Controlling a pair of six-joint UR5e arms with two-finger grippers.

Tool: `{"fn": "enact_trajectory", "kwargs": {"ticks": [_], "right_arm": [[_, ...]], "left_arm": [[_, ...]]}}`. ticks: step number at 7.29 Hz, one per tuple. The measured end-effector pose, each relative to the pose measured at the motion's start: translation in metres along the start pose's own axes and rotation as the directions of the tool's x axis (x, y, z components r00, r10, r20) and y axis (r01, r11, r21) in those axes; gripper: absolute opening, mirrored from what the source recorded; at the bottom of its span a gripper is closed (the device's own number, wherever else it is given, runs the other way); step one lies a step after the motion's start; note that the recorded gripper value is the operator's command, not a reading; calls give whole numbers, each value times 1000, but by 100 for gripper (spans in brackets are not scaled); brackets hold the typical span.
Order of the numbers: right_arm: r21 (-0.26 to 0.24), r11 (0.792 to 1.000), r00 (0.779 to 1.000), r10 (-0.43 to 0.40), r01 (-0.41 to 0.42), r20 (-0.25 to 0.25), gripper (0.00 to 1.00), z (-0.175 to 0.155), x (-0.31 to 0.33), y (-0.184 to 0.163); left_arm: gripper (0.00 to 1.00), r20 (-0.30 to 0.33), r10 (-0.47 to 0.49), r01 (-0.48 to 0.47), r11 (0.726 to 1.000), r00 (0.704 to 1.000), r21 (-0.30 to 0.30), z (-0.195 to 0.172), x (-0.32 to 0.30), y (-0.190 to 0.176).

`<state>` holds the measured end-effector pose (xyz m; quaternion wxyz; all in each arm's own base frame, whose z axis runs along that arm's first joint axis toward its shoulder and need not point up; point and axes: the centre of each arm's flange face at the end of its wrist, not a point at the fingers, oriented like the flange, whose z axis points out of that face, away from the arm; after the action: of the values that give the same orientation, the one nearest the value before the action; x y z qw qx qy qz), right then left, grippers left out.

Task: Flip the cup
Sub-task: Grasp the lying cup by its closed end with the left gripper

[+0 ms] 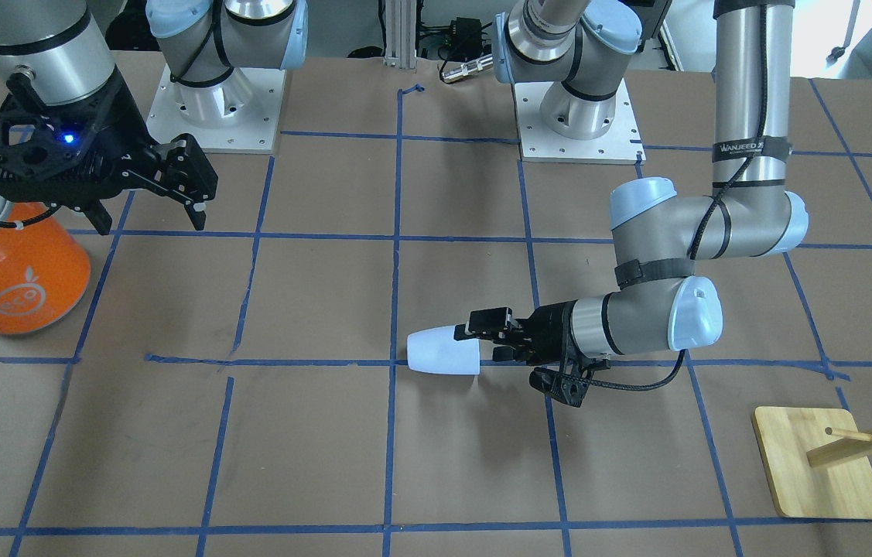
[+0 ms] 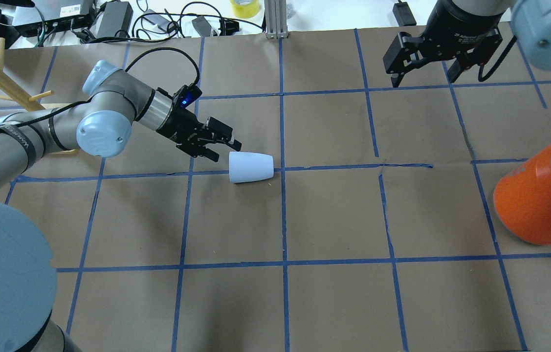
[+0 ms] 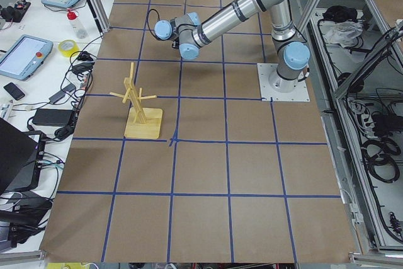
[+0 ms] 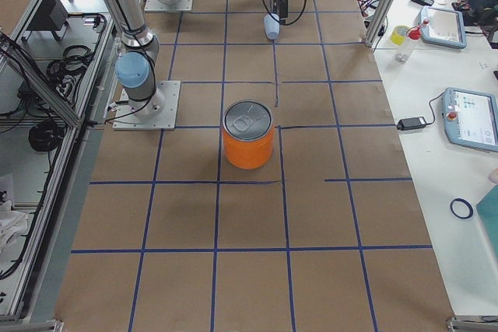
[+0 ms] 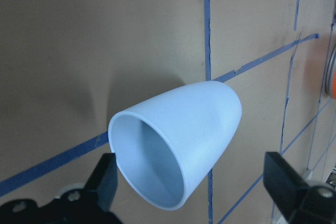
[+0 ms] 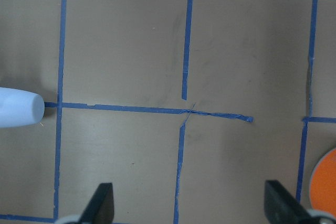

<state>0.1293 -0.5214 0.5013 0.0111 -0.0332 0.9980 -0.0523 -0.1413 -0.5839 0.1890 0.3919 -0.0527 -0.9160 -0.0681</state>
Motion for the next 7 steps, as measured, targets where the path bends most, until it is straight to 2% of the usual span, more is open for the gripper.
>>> {"fn": "enact_trajectory", "kwargs": {"ticks": [4,7], "right_arm": [[-19,1000,1000,-20,20,3,100,10,-11,4],[-23,999,1000,-29,29,-7,100,13,-15,3]], "left_arm": [[96,-95,-40,40,999,995,-4,17,-8,0],[89,-169,-70,70,998,983,-7,30,-11,7]]}}
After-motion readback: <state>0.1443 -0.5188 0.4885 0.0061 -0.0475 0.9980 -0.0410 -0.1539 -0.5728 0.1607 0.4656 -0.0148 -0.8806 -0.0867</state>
